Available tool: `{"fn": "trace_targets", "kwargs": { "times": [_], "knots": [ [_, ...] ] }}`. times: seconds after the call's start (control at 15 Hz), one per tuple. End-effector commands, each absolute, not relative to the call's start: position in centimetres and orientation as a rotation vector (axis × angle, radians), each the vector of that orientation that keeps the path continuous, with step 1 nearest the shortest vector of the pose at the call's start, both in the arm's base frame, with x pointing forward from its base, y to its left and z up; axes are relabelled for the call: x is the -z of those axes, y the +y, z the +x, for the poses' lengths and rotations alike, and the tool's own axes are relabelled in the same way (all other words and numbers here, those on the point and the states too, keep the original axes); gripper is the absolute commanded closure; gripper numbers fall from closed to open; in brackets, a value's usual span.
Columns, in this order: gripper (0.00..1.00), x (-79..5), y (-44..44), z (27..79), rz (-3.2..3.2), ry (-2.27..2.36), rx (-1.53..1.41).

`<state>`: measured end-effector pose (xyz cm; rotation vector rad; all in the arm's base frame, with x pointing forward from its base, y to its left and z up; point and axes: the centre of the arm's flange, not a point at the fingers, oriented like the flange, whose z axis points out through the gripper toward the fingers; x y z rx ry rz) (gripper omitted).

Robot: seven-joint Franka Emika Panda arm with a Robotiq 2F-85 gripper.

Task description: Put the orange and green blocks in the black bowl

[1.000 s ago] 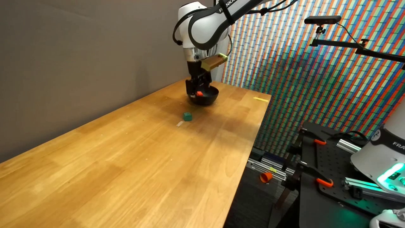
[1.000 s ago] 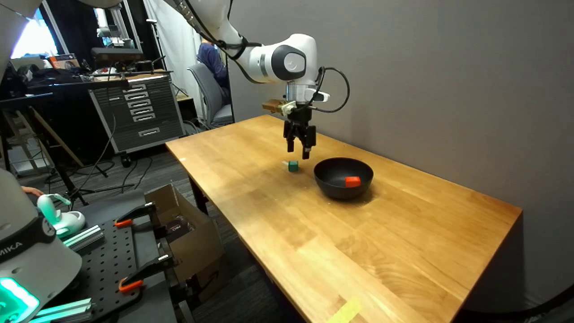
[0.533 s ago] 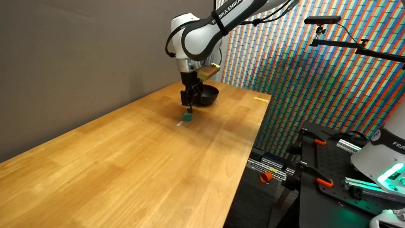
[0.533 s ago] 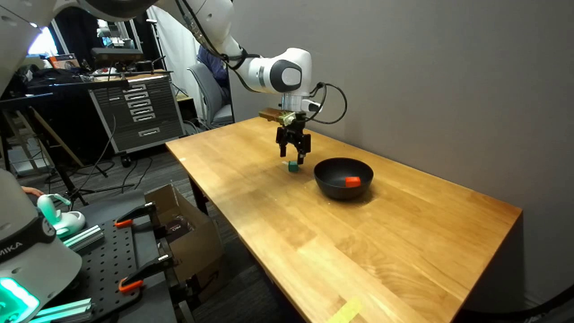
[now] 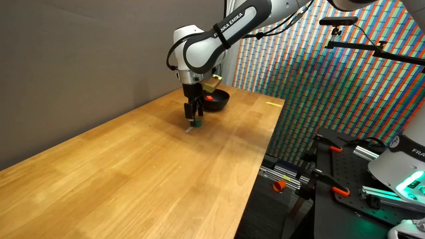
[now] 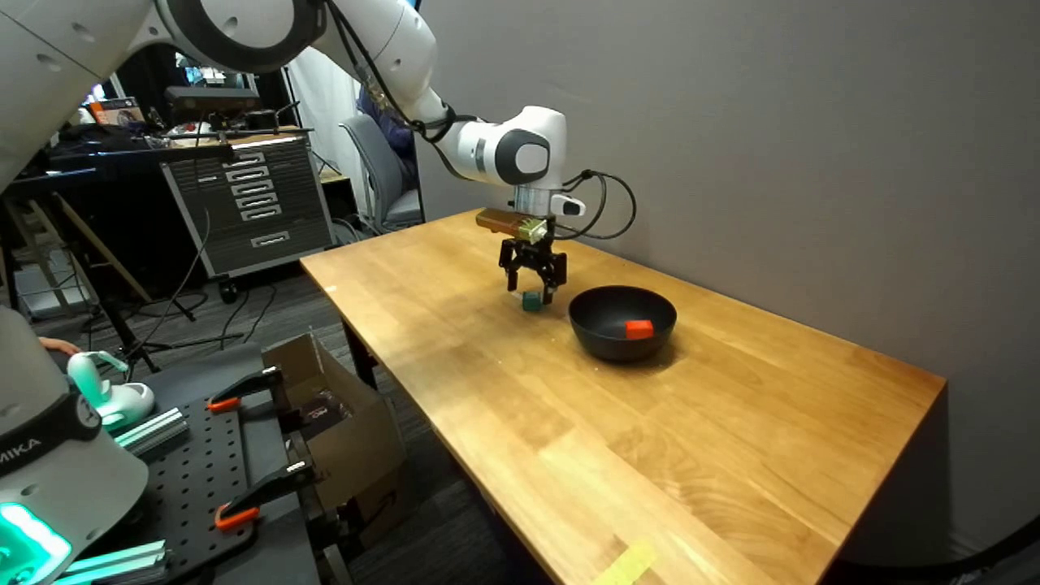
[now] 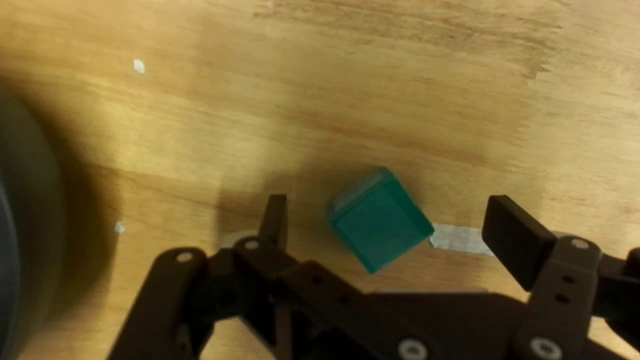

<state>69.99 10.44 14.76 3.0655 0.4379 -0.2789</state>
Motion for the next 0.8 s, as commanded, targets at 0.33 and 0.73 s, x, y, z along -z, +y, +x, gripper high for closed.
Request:
{"fn": "trace_targets", "kwargs": {
  "times": [0.33, 0.73],
  "knots": [
    [0.34, -14.0, 9.5, 72.4, 3.03, 0.663, 0.191],
    [0.82, -14.6, 8.3, 72.0, 3.048, 0.616, 0.211]
  ]
}}
